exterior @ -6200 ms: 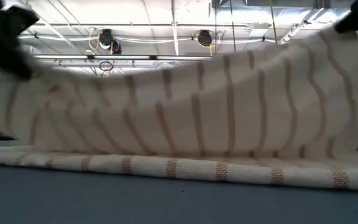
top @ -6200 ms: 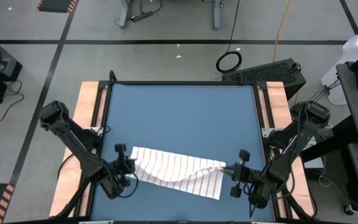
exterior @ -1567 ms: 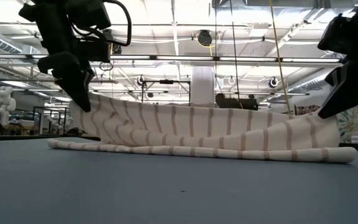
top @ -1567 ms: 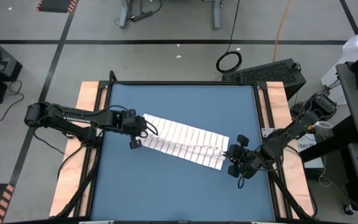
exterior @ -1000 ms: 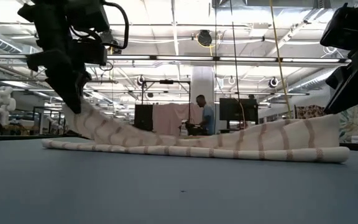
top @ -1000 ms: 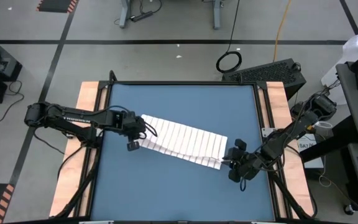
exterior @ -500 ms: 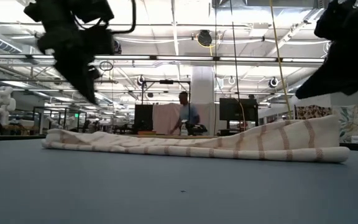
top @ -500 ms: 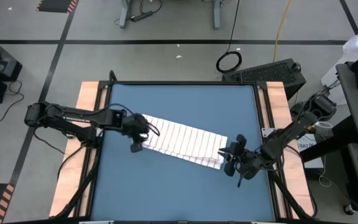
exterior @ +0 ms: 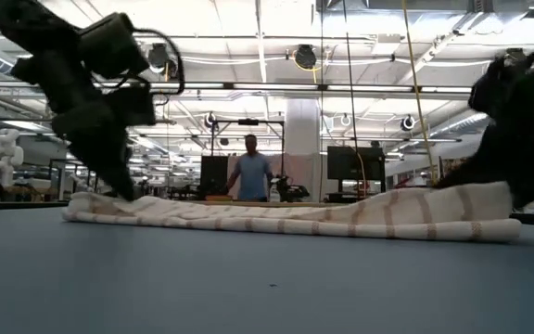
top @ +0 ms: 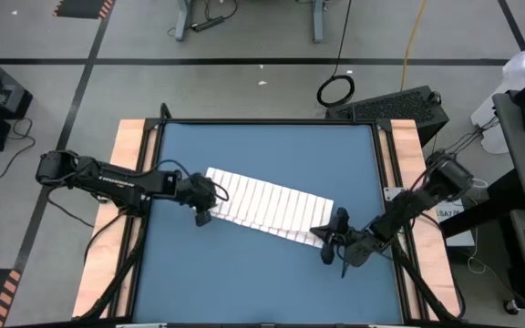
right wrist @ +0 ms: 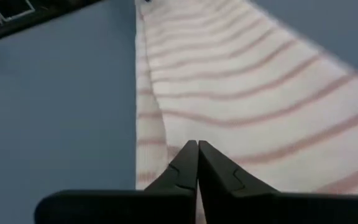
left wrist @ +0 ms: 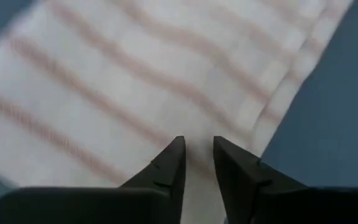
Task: Roll towel
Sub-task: Fold the white towel, then roll the white towel
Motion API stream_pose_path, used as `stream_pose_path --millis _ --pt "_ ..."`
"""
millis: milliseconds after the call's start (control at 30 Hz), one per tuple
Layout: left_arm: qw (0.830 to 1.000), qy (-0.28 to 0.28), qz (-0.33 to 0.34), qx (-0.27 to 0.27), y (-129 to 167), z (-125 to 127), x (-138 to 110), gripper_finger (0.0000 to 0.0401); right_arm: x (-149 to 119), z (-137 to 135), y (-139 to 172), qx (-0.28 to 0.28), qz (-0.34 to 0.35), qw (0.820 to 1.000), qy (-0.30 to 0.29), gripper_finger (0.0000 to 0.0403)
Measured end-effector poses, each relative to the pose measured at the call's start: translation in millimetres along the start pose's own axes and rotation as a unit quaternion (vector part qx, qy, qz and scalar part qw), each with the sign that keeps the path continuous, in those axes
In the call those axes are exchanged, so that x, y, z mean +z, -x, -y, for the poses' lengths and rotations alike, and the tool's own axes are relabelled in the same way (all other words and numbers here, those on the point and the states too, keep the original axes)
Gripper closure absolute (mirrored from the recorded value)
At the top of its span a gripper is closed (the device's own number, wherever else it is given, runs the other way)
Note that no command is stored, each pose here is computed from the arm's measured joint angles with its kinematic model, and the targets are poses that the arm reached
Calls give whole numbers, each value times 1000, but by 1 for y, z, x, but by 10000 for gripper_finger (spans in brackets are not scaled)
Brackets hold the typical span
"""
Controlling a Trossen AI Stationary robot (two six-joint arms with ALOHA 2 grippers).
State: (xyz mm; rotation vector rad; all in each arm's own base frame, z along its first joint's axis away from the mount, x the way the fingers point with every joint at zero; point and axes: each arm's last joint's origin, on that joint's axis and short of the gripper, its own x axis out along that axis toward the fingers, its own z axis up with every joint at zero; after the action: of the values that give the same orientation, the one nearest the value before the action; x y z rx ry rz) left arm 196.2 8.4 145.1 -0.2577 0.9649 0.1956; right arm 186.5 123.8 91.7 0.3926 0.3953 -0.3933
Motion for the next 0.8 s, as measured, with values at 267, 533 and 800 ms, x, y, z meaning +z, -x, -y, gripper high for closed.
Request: stream_pose_path --millis 267,533,800 --pt "997 27 -66 25 -1 -5 -19 333 -22 -2 -15 34 -23 999 -14 402" --pt "1000 14 9 1 10 4 14 334 -12 -10 -11 74 -20 997 -25 402" --pt "1000 7 13 27 -4 -1 3 334 16 -21 -1 76 51 996 -19 403"
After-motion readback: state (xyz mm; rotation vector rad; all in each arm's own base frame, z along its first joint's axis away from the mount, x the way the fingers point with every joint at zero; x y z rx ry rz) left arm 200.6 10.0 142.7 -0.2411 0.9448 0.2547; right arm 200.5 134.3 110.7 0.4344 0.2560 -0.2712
